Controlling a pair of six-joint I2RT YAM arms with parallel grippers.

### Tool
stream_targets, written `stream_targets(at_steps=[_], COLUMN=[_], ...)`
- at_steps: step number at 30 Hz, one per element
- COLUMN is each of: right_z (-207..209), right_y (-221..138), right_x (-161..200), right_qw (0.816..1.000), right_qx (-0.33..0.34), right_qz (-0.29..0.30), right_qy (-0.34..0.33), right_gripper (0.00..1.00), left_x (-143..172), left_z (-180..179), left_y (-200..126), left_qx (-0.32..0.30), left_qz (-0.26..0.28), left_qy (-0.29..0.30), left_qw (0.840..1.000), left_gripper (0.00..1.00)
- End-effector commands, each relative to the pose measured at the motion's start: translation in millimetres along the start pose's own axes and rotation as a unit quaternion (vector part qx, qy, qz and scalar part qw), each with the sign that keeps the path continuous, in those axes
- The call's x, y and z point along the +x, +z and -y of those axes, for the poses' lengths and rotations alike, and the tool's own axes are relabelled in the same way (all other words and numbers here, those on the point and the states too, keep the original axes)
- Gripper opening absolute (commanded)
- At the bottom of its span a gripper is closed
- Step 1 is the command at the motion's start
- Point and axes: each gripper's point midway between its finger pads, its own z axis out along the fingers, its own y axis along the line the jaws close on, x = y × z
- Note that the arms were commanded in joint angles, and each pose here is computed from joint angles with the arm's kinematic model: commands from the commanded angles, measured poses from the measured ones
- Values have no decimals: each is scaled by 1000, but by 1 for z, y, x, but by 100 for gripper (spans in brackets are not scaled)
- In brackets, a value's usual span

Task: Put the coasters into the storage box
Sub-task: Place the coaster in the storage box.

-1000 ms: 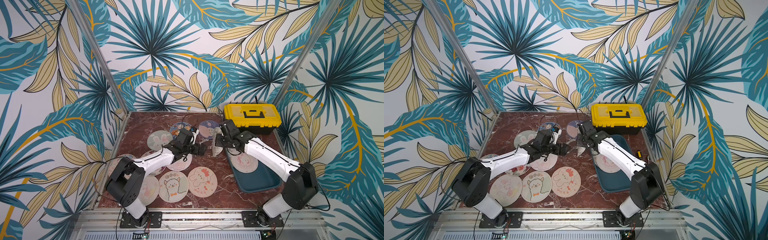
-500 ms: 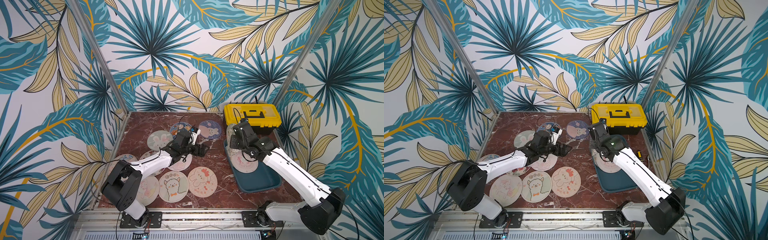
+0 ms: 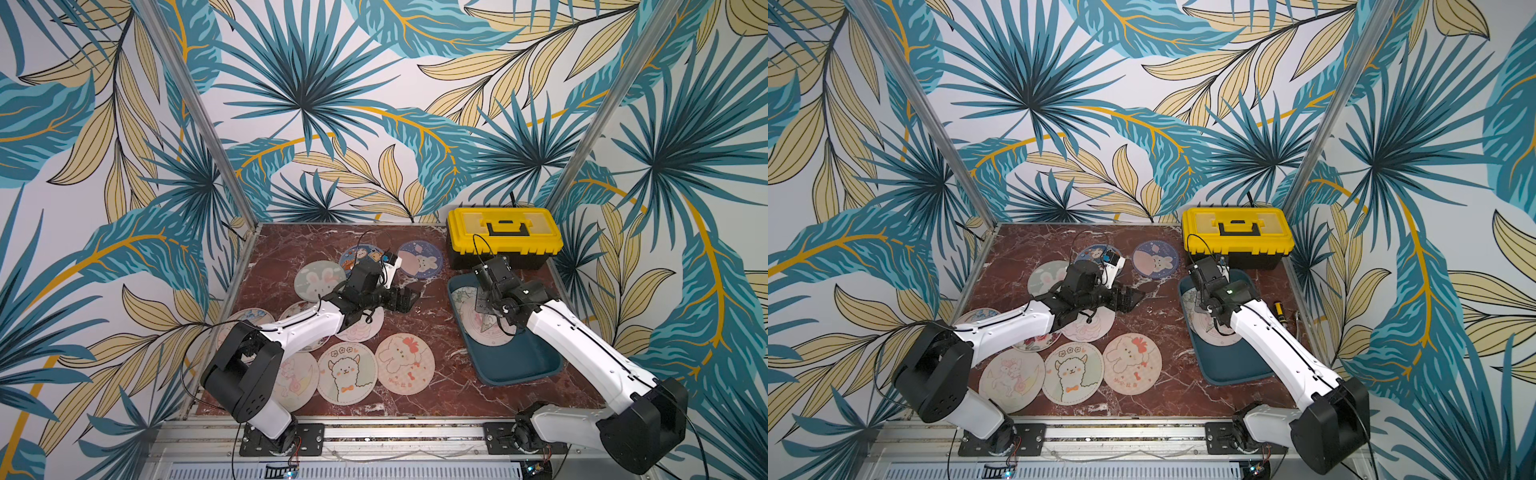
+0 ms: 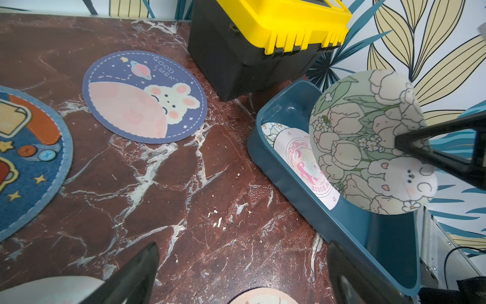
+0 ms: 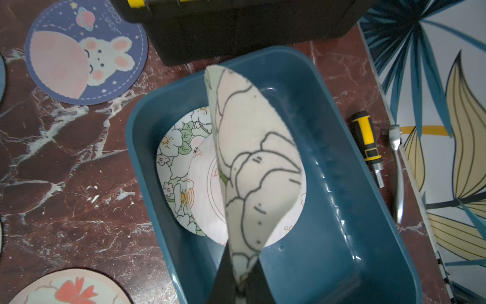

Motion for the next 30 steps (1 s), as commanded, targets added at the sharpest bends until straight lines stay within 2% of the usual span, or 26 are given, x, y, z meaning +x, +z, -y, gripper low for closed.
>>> stream_targets(at_steps=[1, 9, 18, 23, 26, 30], right_z=[-17, -21, 16, 44, 49, 44], right_y=[10, 23, 64, 73, 79, 92], right_x=[-1, -7, 25, 40, 47, 58], right_qw=[999, 997, 996, 993, 991, 988], right_qx=[-43, -71, -2, 72, 89, 87], right_qz=[-4, -9, -63, -80, -90, -117], right_qy=[12, 33, 64, 53, 47, 43], right_gripper=[0, 0, 1, 2, 2, 11], left_x=[-8, -7, -9, -10, -11, -10], left_z=[3, 2, 2, 2, 2, 2], left_y=[-7, -8, -8, -6, -5, -1], left_qx=[4, 1, 0, -1, -1, 1], left_qz=[17, 17, 19, 19, 19, 15], left_qy=[11, 9, 9, 6, 5, 2], left_qw=[1000, 1000, 1000, 1000, 1000, 1000], left_gripper=[99, 99, 99, 99, 99, 99])
